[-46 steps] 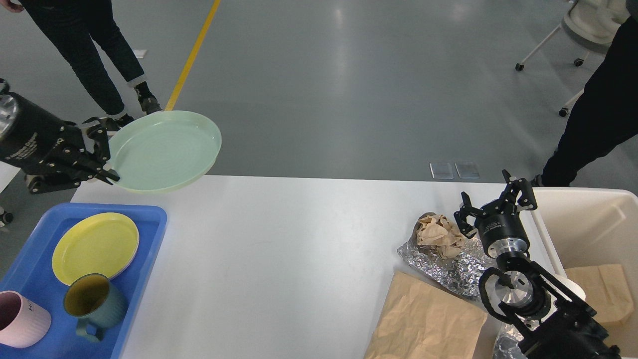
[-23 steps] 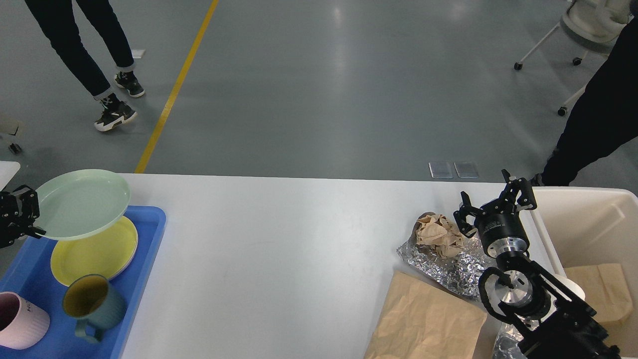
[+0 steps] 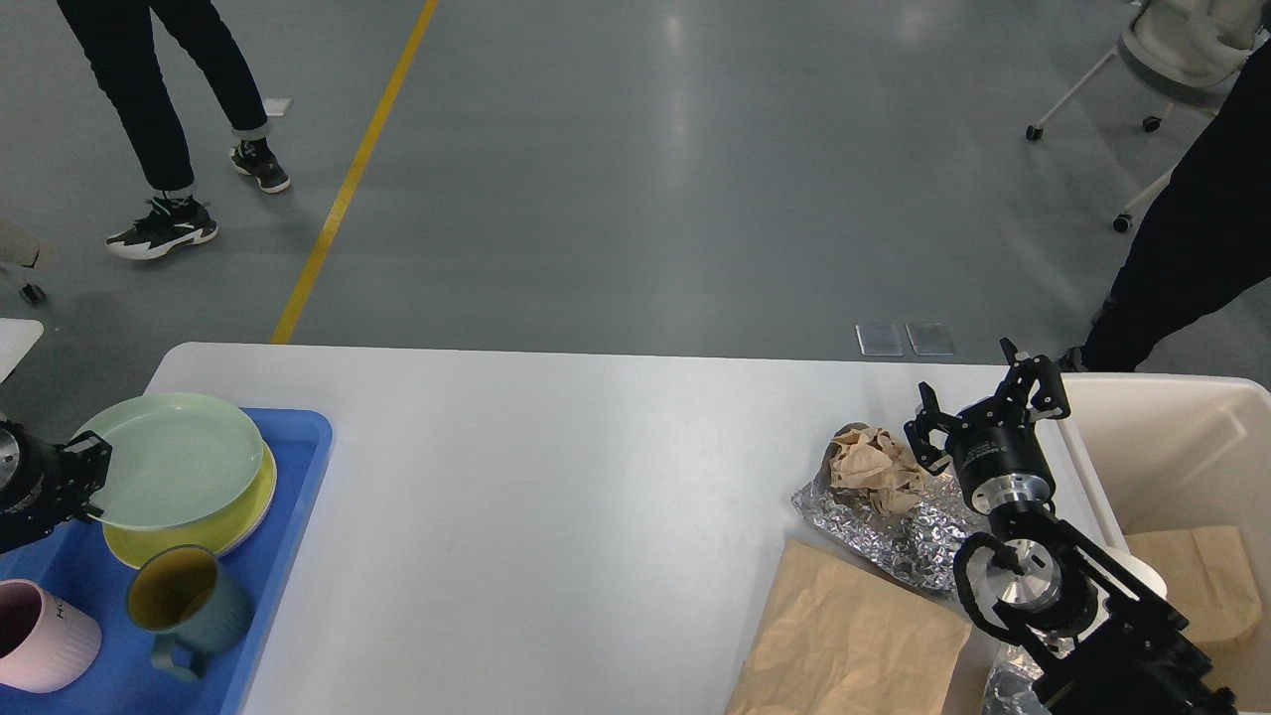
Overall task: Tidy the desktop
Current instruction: 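Lift the green plate and stack it on the yellow plate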
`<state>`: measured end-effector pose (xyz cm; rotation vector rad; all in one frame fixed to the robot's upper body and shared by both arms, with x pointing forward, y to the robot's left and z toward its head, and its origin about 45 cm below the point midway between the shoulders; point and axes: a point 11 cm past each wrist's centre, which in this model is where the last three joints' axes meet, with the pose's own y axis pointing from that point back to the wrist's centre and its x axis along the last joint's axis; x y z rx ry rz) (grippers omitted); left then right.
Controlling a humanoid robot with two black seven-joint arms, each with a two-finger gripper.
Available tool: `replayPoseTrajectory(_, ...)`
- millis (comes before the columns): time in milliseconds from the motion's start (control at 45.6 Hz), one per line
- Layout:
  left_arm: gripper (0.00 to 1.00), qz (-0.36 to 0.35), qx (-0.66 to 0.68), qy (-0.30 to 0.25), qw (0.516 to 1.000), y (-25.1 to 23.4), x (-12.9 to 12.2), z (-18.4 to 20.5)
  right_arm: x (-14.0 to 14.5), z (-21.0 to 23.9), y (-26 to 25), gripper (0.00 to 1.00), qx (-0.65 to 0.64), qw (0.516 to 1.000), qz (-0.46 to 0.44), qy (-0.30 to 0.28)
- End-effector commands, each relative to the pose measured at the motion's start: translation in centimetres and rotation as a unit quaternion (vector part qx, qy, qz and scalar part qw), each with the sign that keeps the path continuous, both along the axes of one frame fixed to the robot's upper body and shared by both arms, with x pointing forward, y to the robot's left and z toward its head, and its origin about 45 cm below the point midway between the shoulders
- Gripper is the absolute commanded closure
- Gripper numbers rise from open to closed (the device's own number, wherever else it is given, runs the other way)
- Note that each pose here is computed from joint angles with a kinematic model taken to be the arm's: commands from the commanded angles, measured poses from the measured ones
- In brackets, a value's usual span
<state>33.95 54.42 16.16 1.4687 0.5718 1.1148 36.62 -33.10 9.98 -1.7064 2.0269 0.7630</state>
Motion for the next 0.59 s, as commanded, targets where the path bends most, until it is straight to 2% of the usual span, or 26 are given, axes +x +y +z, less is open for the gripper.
replayPoseTrajectory(0,1.0,-0.001,0.004,0.0,1.0,-0.07,-0.02,-0.23,0.0,0.0,-0.01,0.0,0.0,1.0,0.0,0.0)
replayPoseTrajectory(153,1.0,-0.001,0.002,0.001,1.0,-0.13,0.01,-0.22,0.0,0.0,-0.01,0.0,0.0,1.0,0.0,0.0)
replayPoseTrajectory(197,0.96,-0.001,0.001,0.001,1.0,-0.2,-0.02,-0.29,0.0,0.0,-0.01,0.0,0.0,1.0,0.0,0.0)
replayPoseTrajectory(285,0.84,-0.002,-0.001,0.003,1.0,-0.3,-0.08,-0.39,0.0,0.01,0.0,0.0,0.0,1.0,0.0,0.0)
replayPoseTrajectory(373,0.64,-0.002,0.003,0.004,1.0,-0.24,-0.11,-0.41,0.0,0.01,0.0,0.0,0.0,1.0,0.0,0.0)
replayPoseTrajectory(438,0.57,-0.002,0.002,0.003,1.0,-0.31,-0.06,-0.39,0.0,0.0,-0.01,0.0,0.0,1.0,0.0,0.0)
replayPoseTrajectory(570,0.27,-0.001,0.004,0.0,1.0,-0.21,0.07,-0.13,0.0,0.0,-0.01,0.0,0.0,1.0,0.0,0.0)
